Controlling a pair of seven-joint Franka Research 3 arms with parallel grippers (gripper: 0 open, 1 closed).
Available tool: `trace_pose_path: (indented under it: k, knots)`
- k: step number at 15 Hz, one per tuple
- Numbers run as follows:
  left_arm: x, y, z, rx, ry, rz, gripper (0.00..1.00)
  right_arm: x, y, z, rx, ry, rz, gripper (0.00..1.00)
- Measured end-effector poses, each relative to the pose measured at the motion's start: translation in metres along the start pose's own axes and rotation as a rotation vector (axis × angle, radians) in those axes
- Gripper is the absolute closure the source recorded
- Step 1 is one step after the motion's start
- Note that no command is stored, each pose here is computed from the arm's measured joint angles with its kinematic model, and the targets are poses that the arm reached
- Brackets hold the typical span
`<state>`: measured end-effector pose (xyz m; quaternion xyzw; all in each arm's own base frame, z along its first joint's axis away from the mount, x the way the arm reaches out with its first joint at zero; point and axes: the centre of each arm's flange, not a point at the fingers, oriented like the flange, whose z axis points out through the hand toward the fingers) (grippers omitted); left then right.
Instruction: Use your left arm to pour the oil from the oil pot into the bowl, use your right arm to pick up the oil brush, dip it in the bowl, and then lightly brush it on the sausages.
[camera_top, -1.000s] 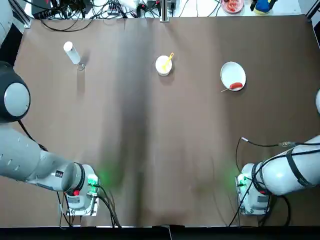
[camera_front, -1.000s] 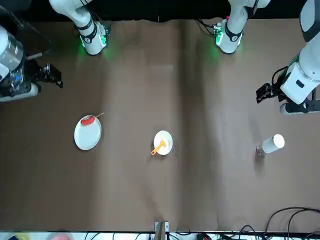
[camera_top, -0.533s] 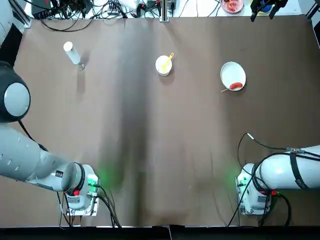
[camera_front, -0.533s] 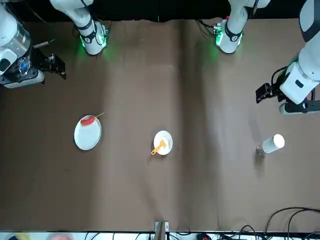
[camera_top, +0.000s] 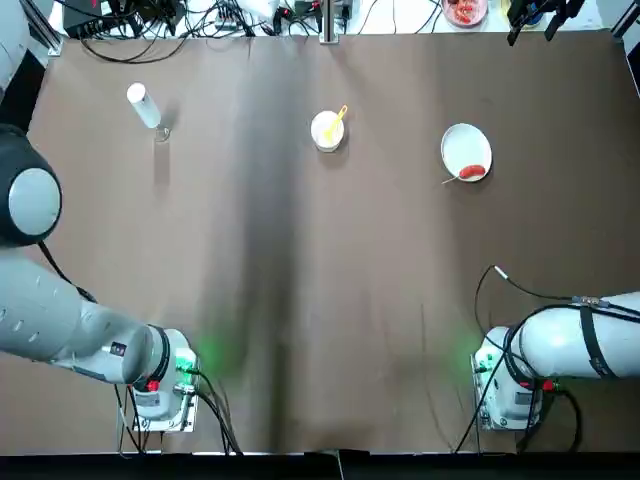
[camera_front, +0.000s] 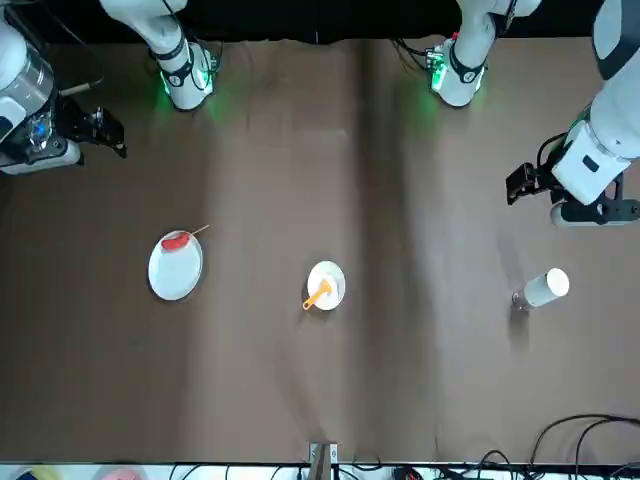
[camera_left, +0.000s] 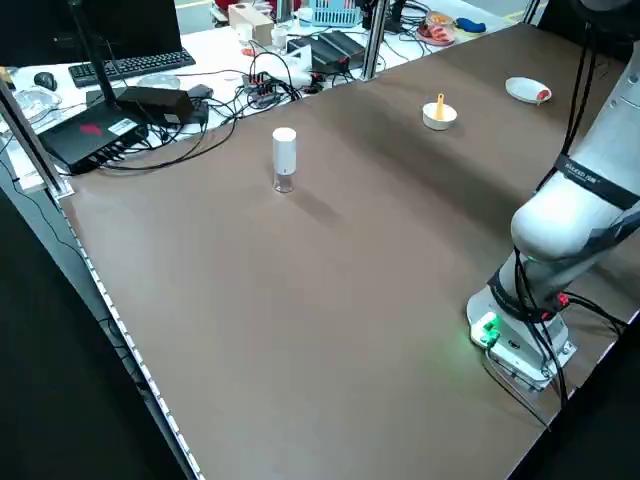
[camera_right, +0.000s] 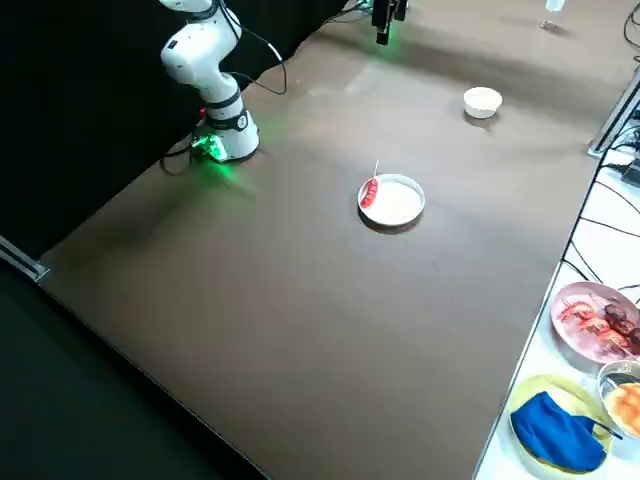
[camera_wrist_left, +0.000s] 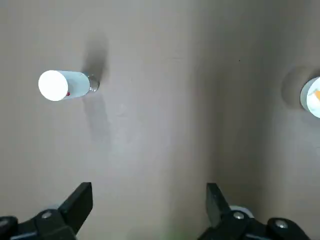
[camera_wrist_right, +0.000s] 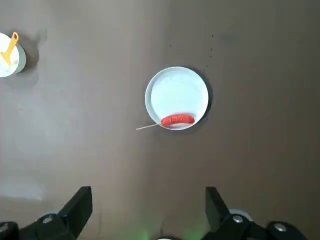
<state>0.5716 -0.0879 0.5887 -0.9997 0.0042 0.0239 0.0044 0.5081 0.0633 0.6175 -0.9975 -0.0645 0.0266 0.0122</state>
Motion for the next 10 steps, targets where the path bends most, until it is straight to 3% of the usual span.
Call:
trace_pose_path:
  k: [10]
  knots:
    - [0.0034, 0.0004, 0.0076, 0.003, -0.013, -0.001, 0.00, -0.0068, 0.0080, -0.0003, 0.001, -0.035, 0.017, 0.00]
